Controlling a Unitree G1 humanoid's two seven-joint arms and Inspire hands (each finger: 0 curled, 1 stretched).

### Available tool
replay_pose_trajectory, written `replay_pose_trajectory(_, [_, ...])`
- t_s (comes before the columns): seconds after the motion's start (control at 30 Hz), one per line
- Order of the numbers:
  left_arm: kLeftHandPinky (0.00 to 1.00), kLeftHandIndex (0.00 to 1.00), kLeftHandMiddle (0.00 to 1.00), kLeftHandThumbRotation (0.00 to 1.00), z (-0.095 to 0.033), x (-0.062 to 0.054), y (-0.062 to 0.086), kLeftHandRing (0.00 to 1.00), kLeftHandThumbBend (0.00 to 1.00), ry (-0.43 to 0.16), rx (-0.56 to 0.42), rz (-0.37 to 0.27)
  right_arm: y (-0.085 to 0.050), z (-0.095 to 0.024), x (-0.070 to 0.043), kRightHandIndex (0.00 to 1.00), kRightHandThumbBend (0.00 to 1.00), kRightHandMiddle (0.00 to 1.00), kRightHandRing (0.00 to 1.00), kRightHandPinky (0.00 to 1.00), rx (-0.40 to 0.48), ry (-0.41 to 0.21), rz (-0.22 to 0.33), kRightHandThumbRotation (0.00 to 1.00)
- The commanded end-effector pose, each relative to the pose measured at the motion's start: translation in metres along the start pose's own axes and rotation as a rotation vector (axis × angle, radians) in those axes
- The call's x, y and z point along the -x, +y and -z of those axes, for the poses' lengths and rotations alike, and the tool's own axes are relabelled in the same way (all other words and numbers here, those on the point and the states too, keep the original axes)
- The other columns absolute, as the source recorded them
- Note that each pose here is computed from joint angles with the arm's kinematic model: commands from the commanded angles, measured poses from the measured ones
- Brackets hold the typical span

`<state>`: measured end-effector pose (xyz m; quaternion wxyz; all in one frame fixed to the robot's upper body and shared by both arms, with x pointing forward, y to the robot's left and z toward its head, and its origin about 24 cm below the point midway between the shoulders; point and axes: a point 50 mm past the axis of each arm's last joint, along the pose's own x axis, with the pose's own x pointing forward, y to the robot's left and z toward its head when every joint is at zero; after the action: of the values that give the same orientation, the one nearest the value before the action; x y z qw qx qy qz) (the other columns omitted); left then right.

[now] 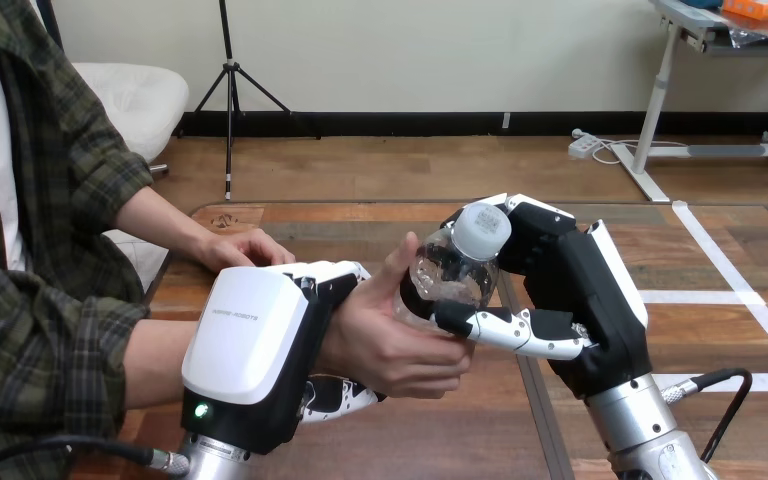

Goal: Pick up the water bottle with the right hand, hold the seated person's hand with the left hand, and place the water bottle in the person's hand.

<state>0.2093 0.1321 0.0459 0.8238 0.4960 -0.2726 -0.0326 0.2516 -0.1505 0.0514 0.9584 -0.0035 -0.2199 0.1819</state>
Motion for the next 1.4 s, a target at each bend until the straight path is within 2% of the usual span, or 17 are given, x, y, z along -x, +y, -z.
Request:
replay_pose_trajectory(0.0, [0.31,0.49,0.47,0.0,-0.01,-0.0211,0.0134,0.39,0.9,-0.062,0.015,-0.099,-0.0011,-0.0199,-0.0202,0.57,0.69,0.47,0.42,0.42,0.015,-0.125,-0.014,0.0])
replay_pose_trajectory(0.17, [0.31,0.5,0.47,0.0,-0.0101,-0.021,0.0136,0.4,0.9,-0.062,0.01,-0.098,-0.0015,-0.0197,-0.0206,0.61,0.71,0.53,0.47,0.44,0.034,-0.106,-0.025,0.0])
replay_pose_trajectory(0.23, [0.32,0.51,0.49,0.0,-0.01,-0.021,0.0136,0.41,0.91,-0.062,0.008,-0.099,-0.0018,-0.0196,-0.0208,0.67,0.72,0.63,0.56,0.5,0.046,-0.098,-0.031,0.0])
replay_pose_trajectory(0.27, [0.32,0.51,0.49,0.0,-0.01,-0.021,0.0136,0.41,0.91,-0.062,0.001,-0.097,-0.0021,-0.0196,-0.021,0.67,0.72,0.63,0.56,0.5,0.059,-0.092,-0.039,0.0])
replay_pose_trajectory(0.3, [0.33,0.53,0.52,0.0,-0.0099,-0.021,0.0136,0.44,0.91,-0.062,-0.004,-0.096,-0.0024,-0.0196,-0.0211,0.72,0.72,0.71,0.64,0.56,0.067,-0.09,-0.044,0.0])
replay_pose_trajectory(0.37, [0.34,0.55,0.54,0.0,-0.0098,-0.021,0.0136,0.46,0.92,-0.064,-0.022,-0.092,-0.0028,-0.0196,-0.0213,0.76,0.72,0.76,0.7,0.6,0.083,-0.085,-0.053,0.0])
replay_pose_trajectory(0.57, [0.48,0.67,0.69,0.01,-0.0095,-0.0206,0.0135,0.63,0.96,-0.084,-0.067,-0.08,-0.0037,-0.0203,-0.0218,0.88,0.75,0.9,0.86,0.76,0.114,-0.073,-0.065,0.06])
replay_pose_trajectory(0.6, [0.57,0.73,0.76,0.04,-0.0094,-0.0205,0.0135,0.7,0.97,-0.088,-0.068,-0.078,-0.0038,-0.0205,-0.0219,0.91,0.77,0.94,0.91,0.81,0.118,-0.072,-0.065,0.1])
replay_pose_trajectory(0.63, [0.6,0.76,0.78,0.06,-0.0094,-0.0204,0.0134,0.73,0.98,-0.09,-0.07,-0.076,-0.0038,-0.0206,-0.022,0.92,0.78,0.95,0.92,0.83,0.121,-0.071,-0.066,0.11])
replay_pose_trajectory(0.87, [0.87,0.92,0.94,0.22,-0.0092,-0.0199,0.0132,0.91,1.0,-0.131,-0.062,-0.061,-0.0044,-0.022,-0.0228,0.98,0.82,0.99,0.98,0.93,0.158,-0.07,-0.072,0.2])
replay_pose_trajectory(0.9, [0.92,0.95,0.96,0.31,-0.0092,-0.0199,0.0132,0.94,1.0,-0.139,-0.061,-0.057,-0.0046,-0.0221,-0.0229,0.99,0.83,0.99,0.99,0.96,0.162,-0.071,-0.073,0.22])
replay_pose_trajectory(1.2, [0.99,1.0,1.0,0.52,-0.0103,-0.0188,0.013,0.99,1.0,-0.186,-0.02,-0.013,-0.0049,-0.022,-0.0239,1.0,0.85,1.0,1.0,1.0,0.171,-0.066,-0.075,0.28])
replay_pose_trajectory(1.37, [1.0,1.0,1.0,0.57,-0.0116,-0.0185,0.0125,1.0,1.0,-0.205,0.009,-0.002,-0.0047,-0.0213,-0.0244,1.0,0.86,1.0,1.0,1.0,0.173,-0.061,-0.076,0.29])
